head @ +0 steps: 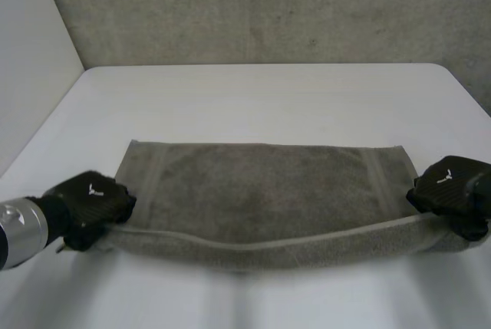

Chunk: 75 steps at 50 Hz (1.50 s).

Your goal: Fold the towel.

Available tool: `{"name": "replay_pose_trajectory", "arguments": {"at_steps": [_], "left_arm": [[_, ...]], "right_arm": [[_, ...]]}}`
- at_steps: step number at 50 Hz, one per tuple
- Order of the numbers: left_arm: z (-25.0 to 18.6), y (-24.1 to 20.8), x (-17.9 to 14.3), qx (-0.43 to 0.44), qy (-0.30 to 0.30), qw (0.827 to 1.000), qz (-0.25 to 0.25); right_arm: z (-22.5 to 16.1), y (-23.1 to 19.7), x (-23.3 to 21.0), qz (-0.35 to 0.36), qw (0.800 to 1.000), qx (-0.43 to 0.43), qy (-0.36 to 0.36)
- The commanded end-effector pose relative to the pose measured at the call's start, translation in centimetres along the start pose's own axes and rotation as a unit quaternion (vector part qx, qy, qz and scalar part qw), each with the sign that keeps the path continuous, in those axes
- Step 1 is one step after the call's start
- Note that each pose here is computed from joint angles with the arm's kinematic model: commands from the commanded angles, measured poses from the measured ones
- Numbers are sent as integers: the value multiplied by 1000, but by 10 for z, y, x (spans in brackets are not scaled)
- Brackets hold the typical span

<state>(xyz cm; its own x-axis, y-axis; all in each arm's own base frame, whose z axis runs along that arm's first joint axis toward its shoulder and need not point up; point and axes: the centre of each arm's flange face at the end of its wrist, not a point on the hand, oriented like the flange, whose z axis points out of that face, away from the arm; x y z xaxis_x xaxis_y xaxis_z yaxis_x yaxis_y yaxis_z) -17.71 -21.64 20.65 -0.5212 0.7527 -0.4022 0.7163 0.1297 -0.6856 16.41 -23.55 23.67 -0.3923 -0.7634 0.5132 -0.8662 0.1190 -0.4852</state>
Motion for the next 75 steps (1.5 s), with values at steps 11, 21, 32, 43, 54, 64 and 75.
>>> {"name": "replay_pose_trajectory", "arguments": {"at_steps": [11, 21, 32, 43, 54, 64, 75], "left_arm": [[116, -25, -46, 77, -110, 989, 56], [171, -32, -65, 135, -174, 973, 72], [196, -29, -68, 162, -186, 966, 79], [188, -43, -62, 197, -218, 951, 100], [139, -53, -62, 197, -227, 950, 87], [97, -45, -45, 208, -197, 958, -26], [82, -22, -40, 197, -180, 953, -144]], "right_arm": [[113, -18, 40, 51, 993, 41, 100], [166, -33, 49, 24, 973, 91, 209], [198, -34, 48, 9, 966, 106, 237], [186, -49, 58, -7, 948, 131, 290], [124, -56, 59, 96, 941, 168, 276], [100, -9, 30, 162, 970, 105, 146], [110, 39, 17, 203, 967, 97, 119]]}}
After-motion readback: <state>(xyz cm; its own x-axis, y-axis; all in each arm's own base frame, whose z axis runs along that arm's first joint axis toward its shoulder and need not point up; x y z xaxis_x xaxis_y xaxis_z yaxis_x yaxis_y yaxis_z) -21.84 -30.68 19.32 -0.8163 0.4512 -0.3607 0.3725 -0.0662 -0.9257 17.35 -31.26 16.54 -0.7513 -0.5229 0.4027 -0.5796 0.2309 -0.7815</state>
